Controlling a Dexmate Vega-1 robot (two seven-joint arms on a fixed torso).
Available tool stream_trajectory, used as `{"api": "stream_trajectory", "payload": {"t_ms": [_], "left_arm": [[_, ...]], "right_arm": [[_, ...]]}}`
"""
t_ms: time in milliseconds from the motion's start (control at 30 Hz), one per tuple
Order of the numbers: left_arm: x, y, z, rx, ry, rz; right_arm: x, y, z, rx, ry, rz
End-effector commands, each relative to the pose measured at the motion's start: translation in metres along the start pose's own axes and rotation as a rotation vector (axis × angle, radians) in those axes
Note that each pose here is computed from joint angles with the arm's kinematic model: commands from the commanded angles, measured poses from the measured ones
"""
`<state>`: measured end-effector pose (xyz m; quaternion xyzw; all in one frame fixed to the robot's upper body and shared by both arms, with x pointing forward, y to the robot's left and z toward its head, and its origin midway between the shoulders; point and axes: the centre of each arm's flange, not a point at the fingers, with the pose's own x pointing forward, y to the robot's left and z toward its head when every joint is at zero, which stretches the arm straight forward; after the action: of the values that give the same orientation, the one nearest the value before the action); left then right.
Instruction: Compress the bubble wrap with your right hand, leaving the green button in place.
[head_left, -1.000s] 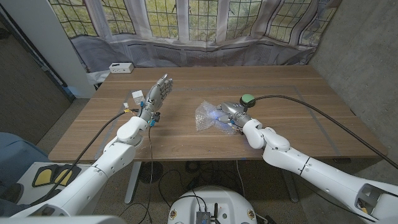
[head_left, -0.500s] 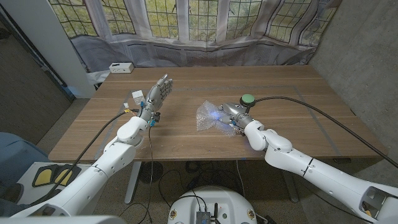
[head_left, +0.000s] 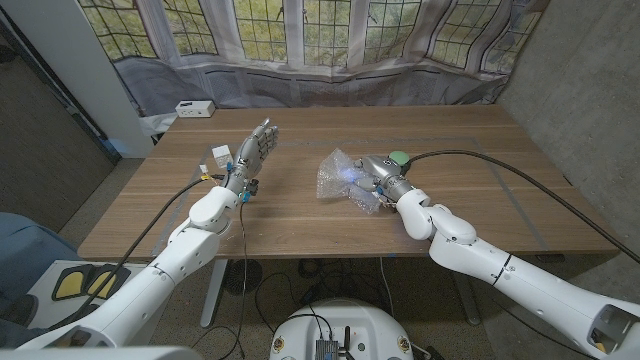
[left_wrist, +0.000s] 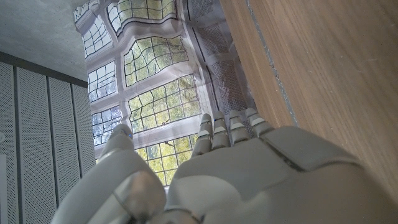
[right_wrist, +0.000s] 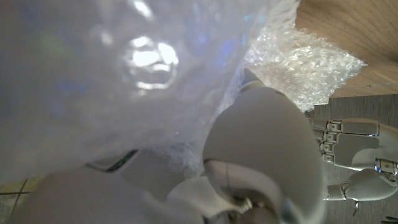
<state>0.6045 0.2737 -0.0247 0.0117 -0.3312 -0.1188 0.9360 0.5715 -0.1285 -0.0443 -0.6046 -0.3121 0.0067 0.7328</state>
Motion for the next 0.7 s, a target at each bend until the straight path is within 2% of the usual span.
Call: {"api": "stream_trajectory", "payload": {"t_ms": [33,500,700], "left_arm": [[0.003,-0.001,0.0,-0.002,-0.003,-0.003],[0.004,0.0,0.001,0.001,-0.007,-0.001],[0.004,0.0,0.002,0.004,-0.006,-0.001]], "right_arm": [[-0.005,-0.015,0.003,0.008,-0.001,-0.048],[-0.008,-0.033,0.004,0.035,-0.004,-0.107],[-0.013,-0.04,0.007,0.037,-0.021,-0.144]]}}
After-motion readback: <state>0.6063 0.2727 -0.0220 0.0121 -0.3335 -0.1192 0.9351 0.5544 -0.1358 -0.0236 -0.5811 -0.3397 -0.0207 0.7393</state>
